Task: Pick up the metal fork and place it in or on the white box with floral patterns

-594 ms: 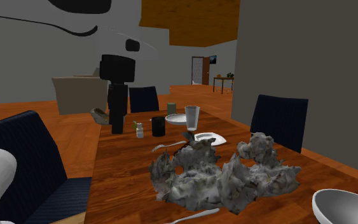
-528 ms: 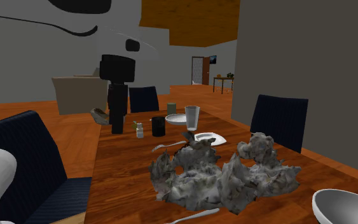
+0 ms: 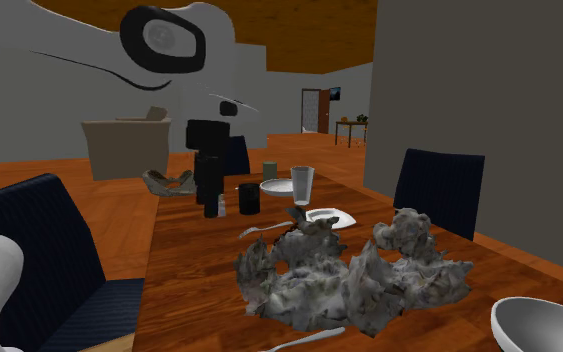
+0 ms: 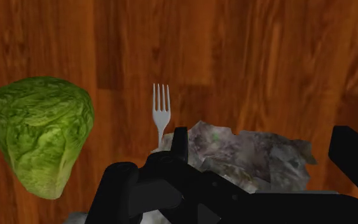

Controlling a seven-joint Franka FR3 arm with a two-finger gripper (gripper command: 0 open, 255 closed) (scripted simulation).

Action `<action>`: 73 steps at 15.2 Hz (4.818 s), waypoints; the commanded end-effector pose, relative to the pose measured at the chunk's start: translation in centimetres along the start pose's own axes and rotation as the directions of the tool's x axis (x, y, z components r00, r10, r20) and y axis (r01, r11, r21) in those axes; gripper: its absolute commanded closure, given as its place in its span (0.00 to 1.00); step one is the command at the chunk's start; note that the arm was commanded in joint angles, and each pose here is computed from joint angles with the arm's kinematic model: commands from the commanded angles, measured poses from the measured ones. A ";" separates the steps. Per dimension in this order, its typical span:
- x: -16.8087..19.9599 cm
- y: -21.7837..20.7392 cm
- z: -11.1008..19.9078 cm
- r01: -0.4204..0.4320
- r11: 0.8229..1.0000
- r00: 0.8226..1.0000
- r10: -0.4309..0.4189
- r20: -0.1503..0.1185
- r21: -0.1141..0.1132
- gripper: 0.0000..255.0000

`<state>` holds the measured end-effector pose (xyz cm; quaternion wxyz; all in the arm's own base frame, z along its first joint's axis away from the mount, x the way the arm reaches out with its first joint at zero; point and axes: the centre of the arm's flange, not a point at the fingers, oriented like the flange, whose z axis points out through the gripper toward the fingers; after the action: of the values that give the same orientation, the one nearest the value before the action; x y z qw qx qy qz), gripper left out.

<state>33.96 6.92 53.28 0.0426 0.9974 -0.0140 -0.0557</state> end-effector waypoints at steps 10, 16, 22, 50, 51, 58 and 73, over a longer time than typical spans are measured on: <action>7.5 -11.1 4.4 -0.008 1.000 0.999 0.008 -0.052 -0.013 0.00; 11.7 -17.1 6.9 -0.013 1.000 0.997 0.011 -0.079 -0.021 0.00; 16.0 -23.2 9.4 -0.018 0.999 0.994 0.014 -0.106 -0.028 0.00; 25.1 -34.4 17.8 -0.027 0.999 0.987 0.020 -0.157 -0.042 1.00; 25.1 -34.4 17.8 -0.027 0.999 0.987 0.020 -0.157 -0.042 1.00; 25.1 -34.4 17.8 -0.027 0.999 0.987 0.020 -0.157 -0.042 1.00; 24.3 -33.8 10.5 -0.027 0.999 0.987 0.020 -0.157 -0.042 1.00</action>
<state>57.77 38.91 36.71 0.0658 0.9973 -0.0212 0.0231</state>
